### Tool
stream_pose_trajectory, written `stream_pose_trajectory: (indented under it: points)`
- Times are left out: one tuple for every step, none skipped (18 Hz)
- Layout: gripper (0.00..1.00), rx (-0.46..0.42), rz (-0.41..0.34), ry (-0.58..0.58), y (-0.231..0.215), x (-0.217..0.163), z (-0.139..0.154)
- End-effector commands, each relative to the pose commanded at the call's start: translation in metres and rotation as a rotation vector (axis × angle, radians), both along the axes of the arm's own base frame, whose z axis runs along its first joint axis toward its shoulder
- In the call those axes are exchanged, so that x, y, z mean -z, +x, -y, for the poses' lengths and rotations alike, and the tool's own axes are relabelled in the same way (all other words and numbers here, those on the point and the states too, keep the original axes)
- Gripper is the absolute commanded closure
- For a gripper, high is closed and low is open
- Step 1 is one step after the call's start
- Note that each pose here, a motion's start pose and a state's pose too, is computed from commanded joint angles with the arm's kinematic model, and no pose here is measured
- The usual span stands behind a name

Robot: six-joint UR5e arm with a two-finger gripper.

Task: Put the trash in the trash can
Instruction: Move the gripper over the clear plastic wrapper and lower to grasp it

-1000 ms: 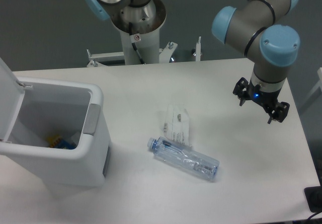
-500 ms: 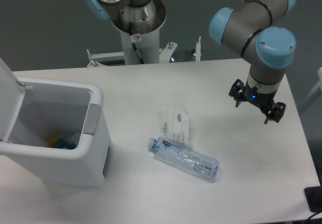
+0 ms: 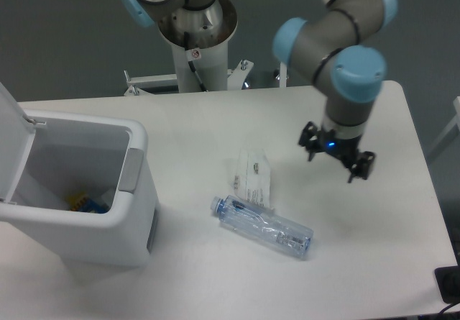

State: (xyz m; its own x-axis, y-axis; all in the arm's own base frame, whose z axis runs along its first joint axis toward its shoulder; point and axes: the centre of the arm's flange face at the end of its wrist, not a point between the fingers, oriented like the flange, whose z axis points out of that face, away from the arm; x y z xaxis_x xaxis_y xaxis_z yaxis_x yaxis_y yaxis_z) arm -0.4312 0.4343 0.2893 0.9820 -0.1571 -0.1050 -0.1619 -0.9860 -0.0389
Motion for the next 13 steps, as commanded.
stream_pose_trajectory:
  points:
    - [0.0,0.018,0.014,-0.012,0.014,0.008,-0.008]
    - [0.0,0.03,0.026,-0.024,0.023,0.016,-0.01]
    - [0.0,0.047,0.048,-0.041,0.038,0.026,-0.012]
    - [0.0,0.056,0.065,-0.054,0.049,0.034,-0.01]
    - [0.0,0.061,0.084,-0.067,0.059,0.044,-0.007]
    - [0.0,0.059,0.097,-0.076,0.067,0.05,-0.001]
    - [0.0,0.064,0.118,-0.091,0.078,0.059,0.007]
    - [0.0,0.073,0.125,-0.098,0.085,0.066,0.014]
    - [0.0,0.076,0.12,-0.096,0.084,0.064,0.013]
    - [0.0,0.076,0.119,-0.096,0.084,0.064,0.013]
    - [0.0,0.076,0.119,-0.096,0.084,0.064,0.012]
    - [0.0,0.075,0.123,-0.098,0.084,0.066,0.012]
    - [0.0,0.073,0.124,-0.101,0.084,0.068,0.012]
